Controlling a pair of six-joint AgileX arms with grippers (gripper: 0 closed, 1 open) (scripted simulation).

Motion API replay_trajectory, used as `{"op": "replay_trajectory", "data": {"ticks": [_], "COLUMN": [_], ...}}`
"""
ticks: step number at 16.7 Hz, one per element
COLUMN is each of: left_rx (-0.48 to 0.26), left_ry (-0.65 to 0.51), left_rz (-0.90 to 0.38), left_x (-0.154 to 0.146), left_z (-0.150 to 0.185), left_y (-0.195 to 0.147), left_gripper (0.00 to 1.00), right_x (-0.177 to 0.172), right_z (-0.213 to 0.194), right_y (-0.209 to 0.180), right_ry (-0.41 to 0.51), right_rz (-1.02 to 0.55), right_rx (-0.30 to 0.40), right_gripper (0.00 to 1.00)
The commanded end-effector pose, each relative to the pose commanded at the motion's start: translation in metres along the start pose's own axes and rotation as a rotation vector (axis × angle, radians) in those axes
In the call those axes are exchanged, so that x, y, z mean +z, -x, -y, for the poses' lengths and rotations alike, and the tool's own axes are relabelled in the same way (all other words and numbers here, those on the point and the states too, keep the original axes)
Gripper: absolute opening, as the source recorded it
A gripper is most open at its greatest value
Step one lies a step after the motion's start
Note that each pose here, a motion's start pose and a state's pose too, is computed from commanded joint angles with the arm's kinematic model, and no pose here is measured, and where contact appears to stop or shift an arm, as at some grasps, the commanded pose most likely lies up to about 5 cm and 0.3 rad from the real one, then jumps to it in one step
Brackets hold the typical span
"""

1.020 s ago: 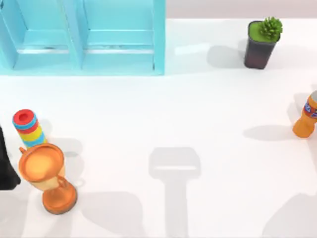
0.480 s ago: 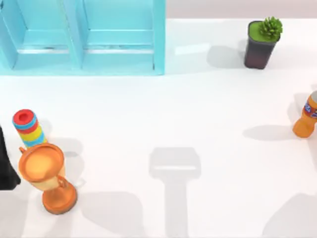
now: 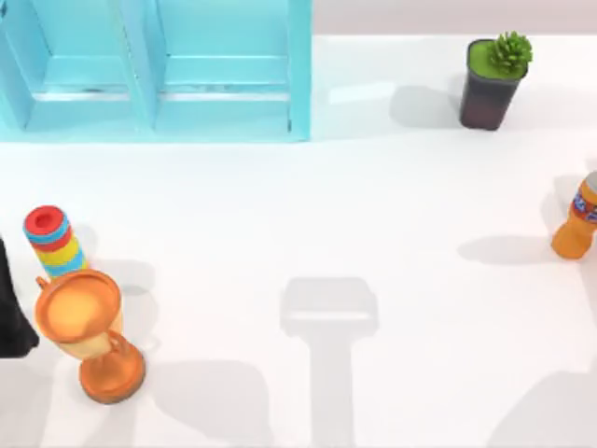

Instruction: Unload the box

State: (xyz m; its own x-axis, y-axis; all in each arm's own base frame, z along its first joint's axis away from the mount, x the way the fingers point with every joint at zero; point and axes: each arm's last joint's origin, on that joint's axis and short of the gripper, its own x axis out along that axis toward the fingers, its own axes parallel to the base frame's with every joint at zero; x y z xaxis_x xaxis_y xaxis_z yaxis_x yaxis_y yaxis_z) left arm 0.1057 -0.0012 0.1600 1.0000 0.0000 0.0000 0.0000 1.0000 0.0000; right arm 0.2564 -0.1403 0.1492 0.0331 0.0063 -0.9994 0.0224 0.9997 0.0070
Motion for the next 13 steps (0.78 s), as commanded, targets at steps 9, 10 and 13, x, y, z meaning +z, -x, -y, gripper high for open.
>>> {"op": "replay_trajectory", "data": {"ticks": [9, 10, 13], "left_rx": [0.000, 0.000, 0.000], "left_ry": [0.000, 0.000, 0.000], "left_rz": [0.000, 0.000, 0.000], "left_x": [0.000, 0.000, 0.000], "left_z": [0.000, 0.000, 0.000], "left_y": [0.000, 0.000, 0.000], "left_gripper": [1.00, 1.00, 1.00], "right_x": [-0.004, -0.001, 0.004], "right_z": [0.010, 0.004, -0.007], "right_y": [0.113, 0.115, 0.114], "right_ry": [-0.026, -0.011, 0.010], "right_rz": [0.062, 0.033, -0.030], "right_rx": [-0.033, -0.021, 0.006], "right_gripper": [0.00, 0.00, 0.00]}}
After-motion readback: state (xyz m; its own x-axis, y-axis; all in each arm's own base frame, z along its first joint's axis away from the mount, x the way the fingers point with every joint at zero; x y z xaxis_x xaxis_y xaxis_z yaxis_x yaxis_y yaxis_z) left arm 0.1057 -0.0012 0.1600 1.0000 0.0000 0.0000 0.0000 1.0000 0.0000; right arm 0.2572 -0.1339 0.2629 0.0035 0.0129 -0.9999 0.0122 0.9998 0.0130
